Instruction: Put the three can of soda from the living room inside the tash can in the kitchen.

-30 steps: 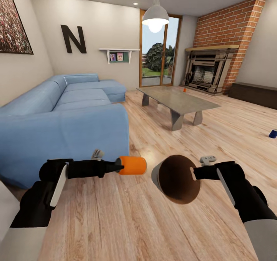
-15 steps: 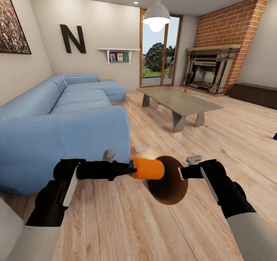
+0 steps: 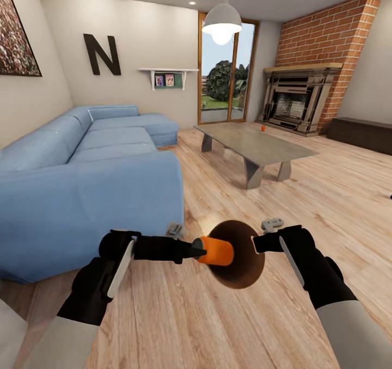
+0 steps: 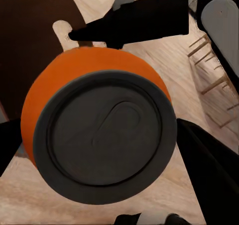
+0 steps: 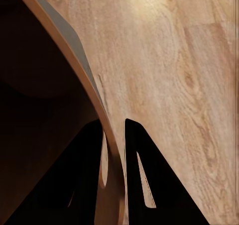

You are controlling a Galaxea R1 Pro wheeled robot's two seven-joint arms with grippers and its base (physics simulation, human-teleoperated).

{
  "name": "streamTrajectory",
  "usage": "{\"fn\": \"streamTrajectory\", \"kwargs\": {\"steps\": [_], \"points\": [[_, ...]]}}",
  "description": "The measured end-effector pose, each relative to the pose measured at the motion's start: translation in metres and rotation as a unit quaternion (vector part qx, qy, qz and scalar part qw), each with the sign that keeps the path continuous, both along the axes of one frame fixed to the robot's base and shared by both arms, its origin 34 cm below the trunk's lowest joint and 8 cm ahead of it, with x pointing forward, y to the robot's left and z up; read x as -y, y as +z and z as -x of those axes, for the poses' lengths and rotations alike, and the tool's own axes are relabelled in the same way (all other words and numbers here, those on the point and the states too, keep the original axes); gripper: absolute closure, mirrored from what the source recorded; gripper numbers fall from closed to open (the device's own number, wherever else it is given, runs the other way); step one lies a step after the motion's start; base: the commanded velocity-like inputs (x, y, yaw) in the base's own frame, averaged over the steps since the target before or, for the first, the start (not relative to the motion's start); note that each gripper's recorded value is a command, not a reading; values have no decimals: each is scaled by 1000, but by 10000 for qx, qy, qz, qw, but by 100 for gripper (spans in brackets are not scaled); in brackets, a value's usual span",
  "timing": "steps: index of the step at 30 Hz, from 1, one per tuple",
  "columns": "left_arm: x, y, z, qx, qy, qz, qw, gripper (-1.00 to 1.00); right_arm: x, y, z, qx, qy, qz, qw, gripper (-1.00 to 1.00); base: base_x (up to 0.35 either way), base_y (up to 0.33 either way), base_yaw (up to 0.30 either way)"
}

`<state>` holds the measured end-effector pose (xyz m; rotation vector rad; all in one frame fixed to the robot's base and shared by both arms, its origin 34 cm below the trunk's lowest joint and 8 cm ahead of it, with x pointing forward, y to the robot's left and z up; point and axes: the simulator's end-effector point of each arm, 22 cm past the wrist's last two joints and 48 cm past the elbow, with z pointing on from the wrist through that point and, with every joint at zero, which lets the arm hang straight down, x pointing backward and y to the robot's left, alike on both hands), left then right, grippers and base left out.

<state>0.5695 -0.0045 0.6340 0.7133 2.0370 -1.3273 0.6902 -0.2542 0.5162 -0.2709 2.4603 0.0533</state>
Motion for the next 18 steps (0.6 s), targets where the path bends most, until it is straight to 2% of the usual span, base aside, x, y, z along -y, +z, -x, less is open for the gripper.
{"fn": "streamTrajectory", "kwargs": {"steps": [2, 7, 9, 13, 18], "points": [[-1, -7, -5, 18, 120, -136, 9998, 100, 1, 1, 0, 11, -1, 11, 10000, 100, 5, 0, 0], [9, -9, -4, 56, 92, -183, 9998, 100, -3, 0, 2, -4, 22, -40, 10000, 100, 1, 0, 0], [12, -16, -7, 88, 163, -308, 9994, 100, -3, -1, 2, 0, 25, -22, 10000, 100, 0, 0, 0], [17, -23, -10, 98, 202, -308, 9993, 100, -5, -1, 2, -4, 33, -35, 10000, 100, 0, 0, 0], [29, -30, -6, 55, 122, -308, 9994, 100, -6, -2, 2, -5, 51, -2, 10000, 100, 0, 0, 0]]}}
